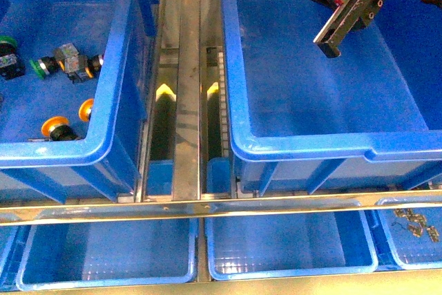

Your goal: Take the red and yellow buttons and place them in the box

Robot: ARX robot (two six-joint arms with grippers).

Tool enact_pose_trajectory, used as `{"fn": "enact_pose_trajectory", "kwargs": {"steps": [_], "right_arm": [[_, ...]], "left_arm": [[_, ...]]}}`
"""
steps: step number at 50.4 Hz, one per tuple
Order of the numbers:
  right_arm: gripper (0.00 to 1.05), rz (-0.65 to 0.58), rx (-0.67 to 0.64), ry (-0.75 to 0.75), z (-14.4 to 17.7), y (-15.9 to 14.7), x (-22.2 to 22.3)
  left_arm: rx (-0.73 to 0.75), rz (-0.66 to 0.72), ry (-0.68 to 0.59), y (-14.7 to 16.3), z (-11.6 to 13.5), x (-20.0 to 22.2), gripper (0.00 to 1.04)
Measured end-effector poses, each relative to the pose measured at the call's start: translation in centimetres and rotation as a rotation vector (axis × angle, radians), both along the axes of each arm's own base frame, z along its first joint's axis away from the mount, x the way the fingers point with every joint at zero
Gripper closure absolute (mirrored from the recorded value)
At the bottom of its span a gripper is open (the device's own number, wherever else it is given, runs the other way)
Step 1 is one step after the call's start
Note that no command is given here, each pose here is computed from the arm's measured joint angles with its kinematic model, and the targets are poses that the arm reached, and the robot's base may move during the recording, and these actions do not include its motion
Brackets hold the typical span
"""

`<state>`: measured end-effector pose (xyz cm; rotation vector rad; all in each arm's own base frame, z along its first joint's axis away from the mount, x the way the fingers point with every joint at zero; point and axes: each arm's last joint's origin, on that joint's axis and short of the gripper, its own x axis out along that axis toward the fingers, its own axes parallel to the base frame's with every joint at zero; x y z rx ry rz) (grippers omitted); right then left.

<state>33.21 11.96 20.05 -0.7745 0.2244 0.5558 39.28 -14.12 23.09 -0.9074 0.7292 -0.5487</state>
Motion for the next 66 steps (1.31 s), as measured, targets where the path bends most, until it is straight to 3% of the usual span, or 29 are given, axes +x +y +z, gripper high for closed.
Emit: {"fn": "enact_pose_trajectory", "kwargs": {"steps": [9,22,41,45,47,51,56,63,66], "right_arm": [[0.77,-0.026,0.009,0.004,0.1,-0.8,-0.4],[0.77,-0.097,0.042,0.022,0.3,-2.5,-1.0],[0.77,-0.158,0.089,0.049,1.3,-4.6,-2.3],[0.77,-0.167,0.110,0.052,1.7,-4.9,-2.4],[0.77,-0.178,0.125,0.051,2.0,-5.2,-2.7],[0.77,-0.200,0.150,0.058,2.2,-5.7,-3.0],[0.77,-0.234,0.173,0.059,2.3,-6.4,-3.4],[0.78,-0.225,0.202,0.071,2.3,-6.6,-3.9],[0.78,-0.236,0.207,0.075,2.2,-6.9,-4.0]], "left_arm": [[0.109,0.067,-0.106,3.4,1.7,-2.8,0.08],[0.277,0.170,-0.113,8.4,0.3,-7.3,0.08],[0.449,0.235,-0.105,10.5,-2.8,-14.2,0.08],[0.596,0.370,-0.310,10.4,-3.4,-15.0,0.18],[0.706,0.472,-0.471,10.5,-3.8,-16.4,0.27],[0.811,0.565,-0.650,10.6,-3.5,-19.1,0.43],[0.859,0.560,-0.725,11.2,-3.5,-21.1,0.64],[0.895,0.551,-0.707,12.3,-4.9,-22.8,0.96],[0.894,0.550,-0.720,12.5,-4.9,-23.3,1.02]]}}
